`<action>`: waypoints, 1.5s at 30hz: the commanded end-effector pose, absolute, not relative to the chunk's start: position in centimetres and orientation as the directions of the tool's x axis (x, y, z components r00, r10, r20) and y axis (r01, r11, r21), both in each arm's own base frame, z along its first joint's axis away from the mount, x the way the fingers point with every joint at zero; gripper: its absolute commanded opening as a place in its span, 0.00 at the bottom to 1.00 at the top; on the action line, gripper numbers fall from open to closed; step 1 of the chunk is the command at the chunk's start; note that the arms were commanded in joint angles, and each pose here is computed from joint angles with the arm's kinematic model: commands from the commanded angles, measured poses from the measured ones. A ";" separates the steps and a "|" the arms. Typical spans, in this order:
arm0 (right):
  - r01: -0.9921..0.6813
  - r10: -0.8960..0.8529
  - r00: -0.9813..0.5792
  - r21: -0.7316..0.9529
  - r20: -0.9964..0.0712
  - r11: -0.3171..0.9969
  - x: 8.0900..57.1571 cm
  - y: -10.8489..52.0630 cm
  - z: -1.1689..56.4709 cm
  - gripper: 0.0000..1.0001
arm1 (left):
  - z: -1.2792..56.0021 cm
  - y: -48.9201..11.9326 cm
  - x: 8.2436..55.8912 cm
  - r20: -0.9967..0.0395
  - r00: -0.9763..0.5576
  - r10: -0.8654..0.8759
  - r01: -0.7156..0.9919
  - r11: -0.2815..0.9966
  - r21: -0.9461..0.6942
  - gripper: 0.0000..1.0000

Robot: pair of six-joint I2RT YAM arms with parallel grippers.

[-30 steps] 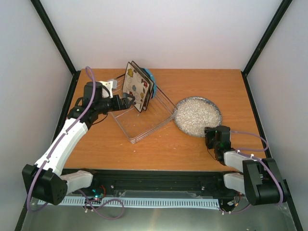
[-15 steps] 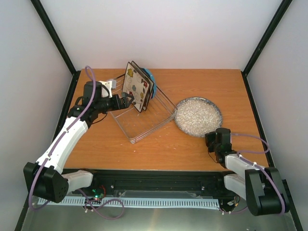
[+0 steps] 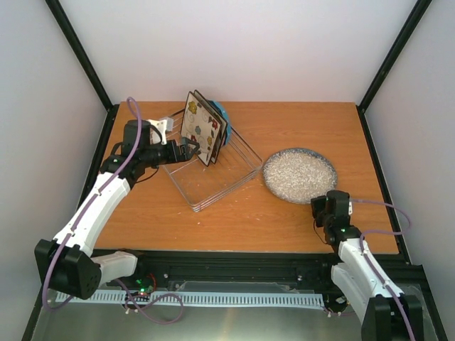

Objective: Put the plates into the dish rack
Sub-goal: Pick up the plate at the center of the board, then move the dish rack to the center of the board.

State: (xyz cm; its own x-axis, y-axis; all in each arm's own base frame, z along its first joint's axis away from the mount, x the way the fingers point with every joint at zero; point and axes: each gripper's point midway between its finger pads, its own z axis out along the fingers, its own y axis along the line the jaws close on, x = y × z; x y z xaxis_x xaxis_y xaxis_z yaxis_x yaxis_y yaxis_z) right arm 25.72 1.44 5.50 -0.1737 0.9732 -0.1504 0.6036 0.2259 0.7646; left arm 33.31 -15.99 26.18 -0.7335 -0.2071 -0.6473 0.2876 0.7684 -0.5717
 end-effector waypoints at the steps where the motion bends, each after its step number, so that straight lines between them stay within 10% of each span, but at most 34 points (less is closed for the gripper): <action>1: 0.582 0.969 -0.103 0.777 -0.225 0.242 26.4 -0.6 8.8 0.03 | 27.7 -17.7 32.0 -0.657 -0.736 -0.162 0.354 0.735 -0.578 1.00; 18: 0.569 0.972 -0.094 0.789 -0.217 0.232 25.3 -1.8 10.4 0.03 | 23.3 -16.4 20.8 -0.490 -0.847 -0.207 0.140 0.801 -0.581 0.97; 26: 0.543 0.972 -0.114 0.807 -0.205 0.234 25.9 -1.4 11.1 0.03 | 21.2 -8.1 21.7 -0.495 -0.748 -0.443 -0.237 0.874 -0.424 0.01; 45: 0.485 0.960 -0.172 0.829 -0.221 0.278 27.3 -0.7 13.8 0.03 | 11.4 0.6 35.0 -0.292 -0.704 -0.648 -0.479 0.736 -0.478 0.01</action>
